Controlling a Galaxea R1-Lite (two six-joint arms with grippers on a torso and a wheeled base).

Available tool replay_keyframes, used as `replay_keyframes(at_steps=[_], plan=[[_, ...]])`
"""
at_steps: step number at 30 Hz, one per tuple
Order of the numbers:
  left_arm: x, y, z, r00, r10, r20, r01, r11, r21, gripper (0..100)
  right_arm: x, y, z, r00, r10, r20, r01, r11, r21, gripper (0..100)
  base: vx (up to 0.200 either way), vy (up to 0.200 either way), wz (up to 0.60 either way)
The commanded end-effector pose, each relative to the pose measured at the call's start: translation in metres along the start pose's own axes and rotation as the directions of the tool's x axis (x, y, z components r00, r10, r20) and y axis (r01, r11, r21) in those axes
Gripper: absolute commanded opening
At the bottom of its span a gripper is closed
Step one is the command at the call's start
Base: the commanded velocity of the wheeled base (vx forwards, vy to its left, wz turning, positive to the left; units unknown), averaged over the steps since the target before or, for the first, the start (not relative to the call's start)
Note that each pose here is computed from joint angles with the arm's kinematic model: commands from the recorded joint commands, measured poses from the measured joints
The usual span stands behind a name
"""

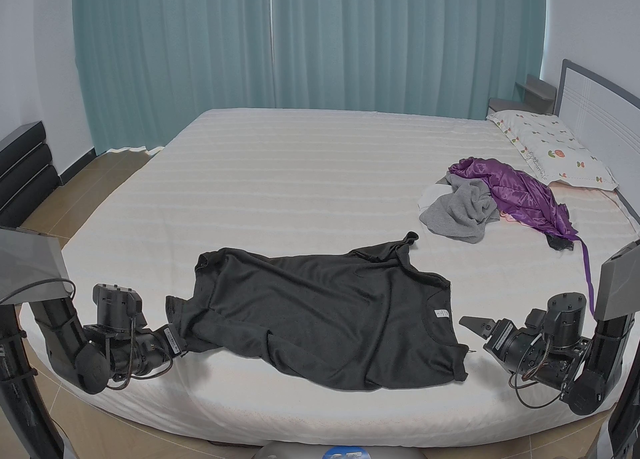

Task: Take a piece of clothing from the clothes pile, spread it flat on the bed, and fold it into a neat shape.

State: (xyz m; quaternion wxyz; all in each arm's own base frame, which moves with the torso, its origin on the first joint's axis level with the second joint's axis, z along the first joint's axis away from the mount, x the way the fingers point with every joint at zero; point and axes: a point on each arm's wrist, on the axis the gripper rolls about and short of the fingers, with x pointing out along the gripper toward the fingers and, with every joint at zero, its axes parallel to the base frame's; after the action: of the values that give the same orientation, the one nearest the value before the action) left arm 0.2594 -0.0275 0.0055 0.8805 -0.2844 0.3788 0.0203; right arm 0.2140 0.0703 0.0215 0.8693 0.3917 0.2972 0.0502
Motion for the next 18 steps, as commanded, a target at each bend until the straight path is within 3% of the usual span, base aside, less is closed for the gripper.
replay_keyframes(at_steps=[1, 11, 16, 18], plan=[[-0.023, 0.001, 0.001, 1.0, -0.001, 0.023, 0.001, 1.0, 0.007, 0, 0.0, 0.001, 0.0, 1.0, 0.008, 0.005, -0.008, 1.0, 0.0, 100, 0.0, 0.0, 0.0], [-0.057, 0.019, -0.002, 0.998, 0.032, 0.059, -0.029, 0.999, -0.042, 0, 0.003, -0.003, -0.002, 1.0, -0.011, -0.006, 0.011, 1.0, -0.003, 100, 0.0, 0.0, 0.0], [-0.065, 0.021, -0.007, 0.997, 0.036, 0.061, -0.034, 0.998, -0.045, 0, 0.008, -0.009, -0.007, 0.999, -0.043, -0.032, 0.043, 0.999, -0.007, 100, 0.0, 0.0, 0.0], [-0.075, 0.026, 0.0, 0.993, 0.053, 0.104, -0.05, 0.998, -0.029, 0, 0.018, -0.015, -0.017, 0.994, -0.075, -0.08, 0.073, 0.997, -0.02, 100, 0.0, 0.0, 0.0]])
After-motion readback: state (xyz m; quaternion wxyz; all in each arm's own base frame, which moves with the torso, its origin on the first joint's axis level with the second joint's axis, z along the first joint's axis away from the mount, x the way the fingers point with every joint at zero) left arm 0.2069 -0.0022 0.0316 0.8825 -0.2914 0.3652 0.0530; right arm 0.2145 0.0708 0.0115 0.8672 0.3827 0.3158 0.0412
